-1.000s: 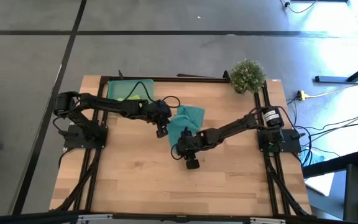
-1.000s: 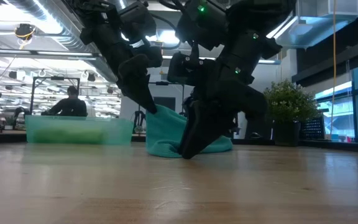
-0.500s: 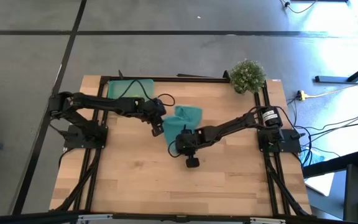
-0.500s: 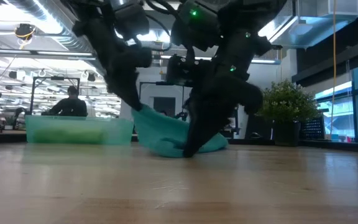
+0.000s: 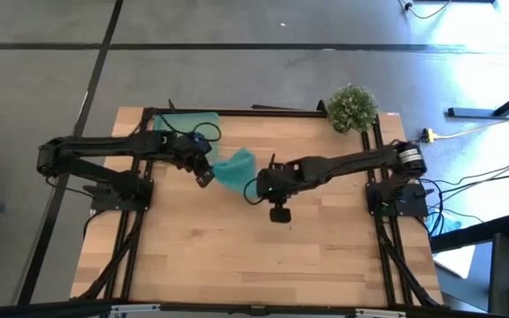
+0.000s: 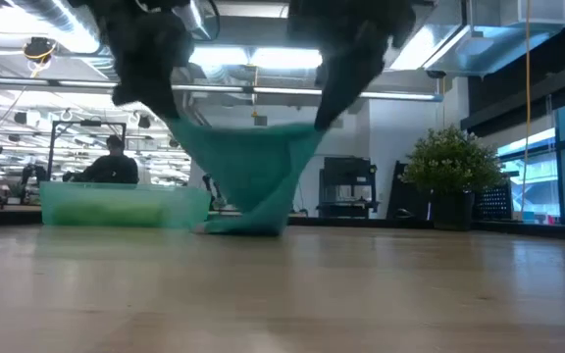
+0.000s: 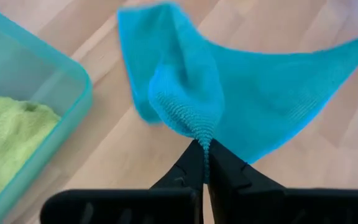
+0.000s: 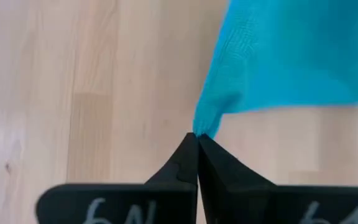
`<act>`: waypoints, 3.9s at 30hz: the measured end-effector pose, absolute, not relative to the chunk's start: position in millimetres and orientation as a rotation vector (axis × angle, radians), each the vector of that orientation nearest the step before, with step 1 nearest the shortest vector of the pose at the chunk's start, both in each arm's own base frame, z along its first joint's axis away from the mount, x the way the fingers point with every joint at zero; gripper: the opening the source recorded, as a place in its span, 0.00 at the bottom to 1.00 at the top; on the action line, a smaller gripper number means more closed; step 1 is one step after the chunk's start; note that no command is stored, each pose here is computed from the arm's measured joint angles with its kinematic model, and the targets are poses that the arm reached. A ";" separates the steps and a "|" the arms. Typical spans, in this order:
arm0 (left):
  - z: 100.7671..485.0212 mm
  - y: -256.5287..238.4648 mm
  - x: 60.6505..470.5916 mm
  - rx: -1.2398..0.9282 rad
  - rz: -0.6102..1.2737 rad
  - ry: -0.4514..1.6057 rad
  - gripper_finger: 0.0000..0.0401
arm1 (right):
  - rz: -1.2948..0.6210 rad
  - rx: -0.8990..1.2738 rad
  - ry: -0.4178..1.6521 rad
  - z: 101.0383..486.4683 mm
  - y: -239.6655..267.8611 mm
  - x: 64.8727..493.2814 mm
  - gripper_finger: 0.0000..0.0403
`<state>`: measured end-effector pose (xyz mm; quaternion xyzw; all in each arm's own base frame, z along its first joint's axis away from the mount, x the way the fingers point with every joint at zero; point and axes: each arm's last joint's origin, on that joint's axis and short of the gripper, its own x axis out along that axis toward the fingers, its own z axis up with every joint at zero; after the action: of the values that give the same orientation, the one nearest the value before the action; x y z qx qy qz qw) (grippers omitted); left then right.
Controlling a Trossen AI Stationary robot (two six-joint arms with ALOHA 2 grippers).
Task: Roll microfiber towels into tight, uniform cylinder then place into a basket
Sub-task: Roll the blue microfiber cloth
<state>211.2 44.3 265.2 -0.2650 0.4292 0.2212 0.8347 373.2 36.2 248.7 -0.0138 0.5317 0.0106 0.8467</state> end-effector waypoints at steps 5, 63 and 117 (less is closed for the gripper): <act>294.0 43.1 204.5 -0.561 0.470 0.900 0.00 | -0.082 -0.022 1.014 296.0 20.7 357.3 0.00; 392.3 107.8 250.1 -0.007 0.739 0.738 0.01 | -0.714 -0.126 0.838 380.5 -110.9 279.3 0.00; 255.6 -15.0 271.7 -0.563 0.334 1.163 0.01 | -0.312 0.366 1.062 256.2 54.9 278.6 0.00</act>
<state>271.7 -15.0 255.6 -0.2610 0.5393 0.1548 0.7855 278.6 54.9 256.2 0.1728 0.5015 -0.1474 0.8348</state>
